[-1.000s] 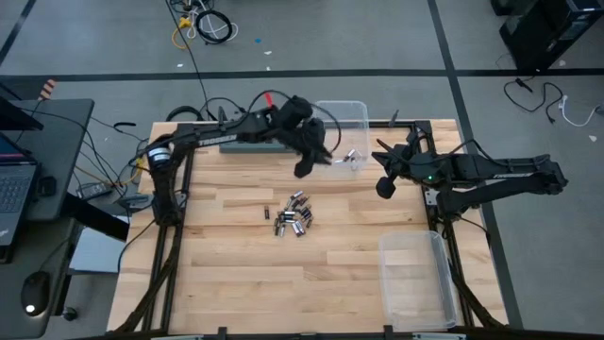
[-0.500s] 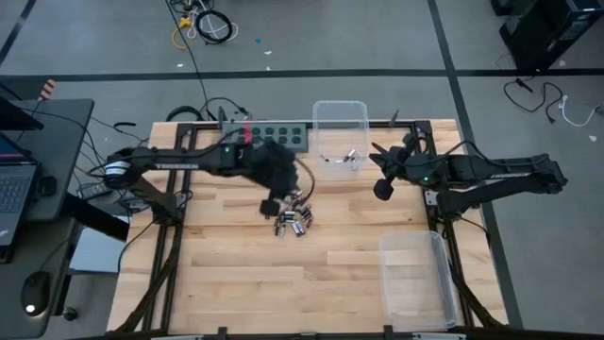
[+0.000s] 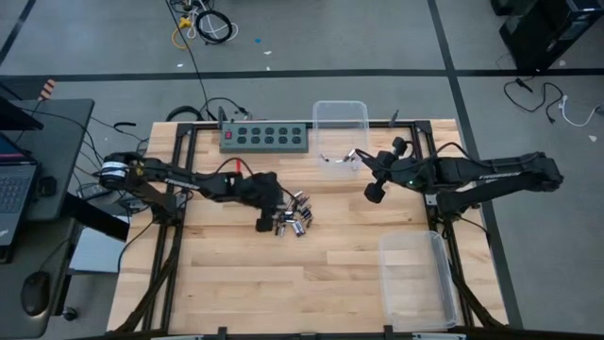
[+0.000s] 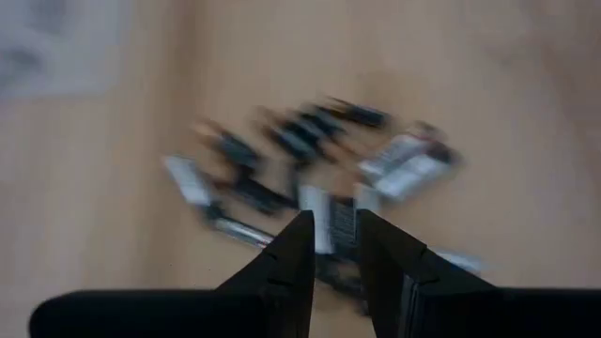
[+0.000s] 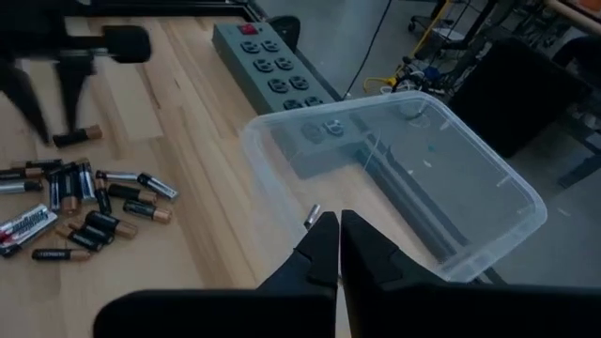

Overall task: Sort batteries
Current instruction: Put the silver battery into the top transparent bin

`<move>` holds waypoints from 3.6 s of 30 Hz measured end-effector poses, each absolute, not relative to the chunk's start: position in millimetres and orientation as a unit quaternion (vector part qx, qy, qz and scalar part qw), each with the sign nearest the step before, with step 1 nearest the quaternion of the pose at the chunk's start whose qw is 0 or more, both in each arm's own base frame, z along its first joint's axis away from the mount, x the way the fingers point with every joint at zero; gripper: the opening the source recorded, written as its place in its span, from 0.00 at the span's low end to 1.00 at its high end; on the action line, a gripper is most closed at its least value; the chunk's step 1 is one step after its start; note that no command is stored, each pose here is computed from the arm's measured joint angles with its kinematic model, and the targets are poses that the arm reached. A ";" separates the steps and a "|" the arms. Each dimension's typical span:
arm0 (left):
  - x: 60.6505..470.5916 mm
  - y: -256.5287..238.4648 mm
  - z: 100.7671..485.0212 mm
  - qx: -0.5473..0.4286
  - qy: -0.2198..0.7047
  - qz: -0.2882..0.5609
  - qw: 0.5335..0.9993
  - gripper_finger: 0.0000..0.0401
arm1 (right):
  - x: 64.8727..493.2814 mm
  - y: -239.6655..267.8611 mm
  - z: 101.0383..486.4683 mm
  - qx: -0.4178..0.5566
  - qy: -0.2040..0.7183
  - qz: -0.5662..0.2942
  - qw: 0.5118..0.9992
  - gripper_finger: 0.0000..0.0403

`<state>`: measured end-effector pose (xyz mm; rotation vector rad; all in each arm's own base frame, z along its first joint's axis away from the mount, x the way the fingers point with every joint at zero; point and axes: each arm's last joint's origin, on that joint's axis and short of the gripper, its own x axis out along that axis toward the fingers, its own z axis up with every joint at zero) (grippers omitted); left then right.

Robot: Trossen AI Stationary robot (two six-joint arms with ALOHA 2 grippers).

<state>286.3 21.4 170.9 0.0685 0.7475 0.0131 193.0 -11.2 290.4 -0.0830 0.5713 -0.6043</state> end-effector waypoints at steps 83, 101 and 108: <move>301.2 41.2 122.0 0.001 0.325 0.119 0.938 0.35 | 197.5 -15.9 295.4 -0.034 0.248 -0.304 0.919 0.00; 306.4 61.9 94.0 -0.020 0.332 0.106 0.937 0.35 | 197.7 -16.3 296.0 -0.037 0.246 -0.304 0.920 0.01; 305.3 66.1 93.2 -0.018 0.336 0.112 0.935 0.33 | 197.7 -16.3 296.0 -0.037 0.247 -0.304 0.920 0.00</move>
